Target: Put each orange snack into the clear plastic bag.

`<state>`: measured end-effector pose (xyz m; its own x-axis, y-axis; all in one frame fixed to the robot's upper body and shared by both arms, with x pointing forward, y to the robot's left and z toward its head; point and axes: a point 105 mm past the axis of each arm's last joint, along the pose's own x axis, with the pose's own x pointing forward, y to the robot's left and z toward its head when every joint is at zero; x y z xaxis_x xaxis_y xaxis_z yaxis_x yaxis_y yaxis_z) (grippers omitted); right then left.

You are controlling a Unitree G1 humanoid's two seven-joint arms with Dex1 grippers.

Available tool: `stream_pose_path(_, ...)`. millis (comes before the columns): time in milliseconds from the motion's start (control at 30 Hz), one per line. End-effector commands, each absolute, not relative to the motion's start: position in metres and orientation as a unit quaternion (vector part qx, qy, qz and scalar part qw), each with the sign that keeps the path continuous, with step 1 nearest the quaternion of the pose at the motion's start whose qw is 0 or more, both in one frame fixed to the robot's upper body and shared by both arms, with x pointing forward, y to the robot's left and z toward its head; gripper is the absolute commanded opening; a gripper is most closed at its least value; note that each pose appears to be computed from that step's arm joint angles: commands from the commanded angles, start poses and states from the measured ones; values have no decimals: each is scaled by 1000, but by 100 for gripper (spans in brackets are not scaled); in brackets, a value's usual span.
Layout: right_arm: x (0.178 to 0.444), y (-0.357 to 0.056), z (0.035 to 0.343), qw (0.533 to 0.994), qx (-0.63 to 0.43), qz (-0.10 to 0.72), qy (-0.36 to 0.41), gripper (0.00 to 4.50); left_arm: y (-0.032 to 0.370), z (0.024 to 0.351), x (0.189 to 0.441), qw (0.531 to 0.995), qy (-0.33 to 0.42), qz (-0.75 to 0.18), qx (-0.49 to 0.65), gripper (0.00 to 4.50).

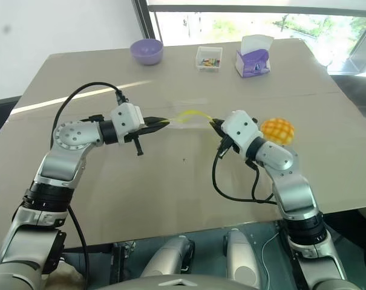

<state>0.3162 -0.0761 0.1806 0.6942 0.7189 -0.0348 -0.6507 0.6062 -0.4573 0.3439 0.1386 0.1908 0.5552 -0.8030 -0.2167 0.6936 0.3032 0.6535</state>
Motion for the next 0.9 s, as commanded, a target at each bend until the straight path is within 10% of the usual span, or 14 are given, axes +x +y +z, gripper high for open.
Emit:
stream_pose_path(33,307,-71,199,882,-226,396,-117,1,136,198,342,795,-95,-462,381,0)
stream_pose_path(167,307,-70,197,880,-218,409,-109,1,137,196,342,794,-97,-458,388,0)
stream_pose_path(400,340,-86,179,891,-271,351,-100,260,143,198,342,811,-91,-442,372,0)
stream_pose_path(567,341,-92,177,888,-265,357,-115,260,150,198,348,816,-93,-409,397,0)
stream_pose_path(800,324,-92,212,891,-208,366,-168,3,152,200,353,821,-96,-387,409,0)
stream_pose_path(900,334,-95,226,906,-180,335,-188,3,151,204,357,824,-101,-376,413,0)
